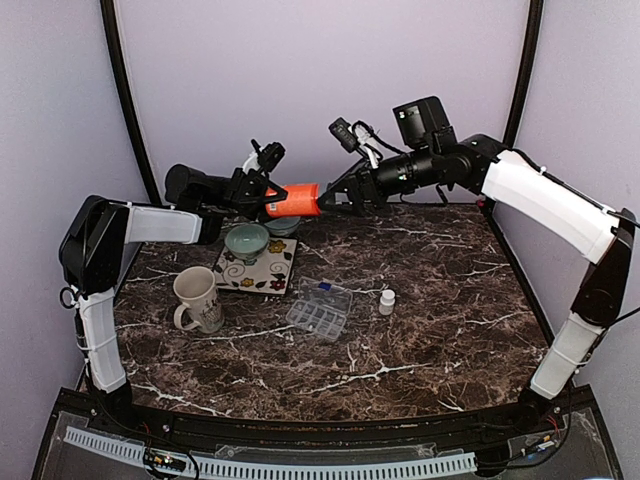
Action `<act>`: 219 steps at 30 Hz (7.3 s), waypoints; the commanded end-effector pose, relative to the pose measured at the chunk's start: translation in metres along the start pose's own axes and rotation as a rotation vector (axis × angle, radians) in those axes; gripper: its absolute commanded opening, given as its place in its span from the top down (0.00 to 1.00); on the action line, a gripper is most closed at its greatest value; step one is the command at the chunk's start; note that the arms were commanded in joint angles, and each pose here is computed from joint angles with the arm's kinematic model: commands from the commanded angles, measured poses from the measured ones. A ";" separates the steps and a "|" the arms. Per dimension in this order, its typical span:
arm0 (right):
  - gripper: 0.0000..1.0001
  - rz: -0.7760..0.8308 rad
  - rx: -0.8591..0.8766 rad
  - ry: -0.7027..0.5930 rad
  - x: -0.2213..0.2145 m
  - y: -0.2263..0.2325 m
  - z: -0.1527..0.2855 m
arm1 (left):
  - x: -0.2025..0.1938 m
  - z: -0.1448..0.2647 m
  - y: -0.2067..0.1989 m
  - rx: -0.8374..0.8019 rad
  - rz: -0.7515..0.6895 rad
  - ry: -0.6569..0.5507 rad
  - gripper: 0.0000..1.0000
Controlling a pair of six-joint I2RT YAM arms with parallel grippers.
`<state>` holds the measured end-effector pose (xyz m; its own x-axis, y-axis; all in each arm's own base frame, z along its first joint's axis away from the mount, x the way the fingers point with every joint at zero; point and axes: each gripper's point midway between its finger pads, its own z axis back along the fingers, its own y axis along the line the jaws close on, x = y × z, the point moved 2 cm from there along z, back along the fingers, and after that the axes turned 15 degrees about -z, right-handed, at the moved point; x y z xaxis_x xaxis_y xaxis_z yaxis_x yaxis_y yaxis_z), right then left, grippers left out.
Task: Sort the pills into containers
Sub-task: Screw the lid of the pill bottle onto the pill bottle, then place the pill bottle at the center of the board.
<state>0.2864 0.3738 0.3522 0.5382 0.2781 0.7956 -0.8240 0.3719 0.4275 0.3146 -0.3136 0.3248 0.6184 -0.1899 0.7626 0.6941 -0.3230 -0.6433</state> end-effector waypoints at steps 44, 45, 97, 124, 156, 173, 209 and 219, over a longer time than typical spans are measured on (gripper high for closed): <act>1.00 -0.631 0.393 0.053 0.006 0.015 -0.031 | 0.023 -0.049 -0.067 0.349 -0.758 0.023 0.99; 1.00 -0.657 0.400 0.064 0.004 0.014 -0.033 | 0.023 -0.053 -0.069 0.364 -0.790 0.027 0.99; 1.00 -0.798 0.371 0.124 -0.021 0.002 -0.035 | 0.036 -0.061 -0.068 1.373 -1.657 0.204 0.27; 1.00 -0.592 -0.483 0.012 -0.018 -0.142 0.020 | 0.014 -0.009 -0.072 1.399 -1.207 0.102 0.19; 1.00 -0.575 -1.098 0.277 -0.123 -0.299 0.052 | 0.003 0.005 -0.051 1.235 -0.895 0.053 0.04; 0.65 -0.602 -1.078 0.305 -0.137 -0.301 0.046 | 0.003 0.009 -0.043 1.267 -0.894 0.057 0.01; 0.23 -0.574 -1.116 0.209 -0.113 -0.287 0.071 | 0.005 0.021 -0.047 1.313 -0.865 -0.017 0.01; 0.21 -0.383 -1.090 0.057 -0.066 -0.236 0.079 | 0.004 0.022 -0.042 1.314 -0.837 -0.021 0.01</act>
<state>0.4400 0.1789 0.1957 0.8300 -0.0379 0.5565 0.0336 0.9993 0.0179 0.2969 -0.2855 0.3446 -0.0904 -0.3966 0.9135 0.6598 0.6633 0.3533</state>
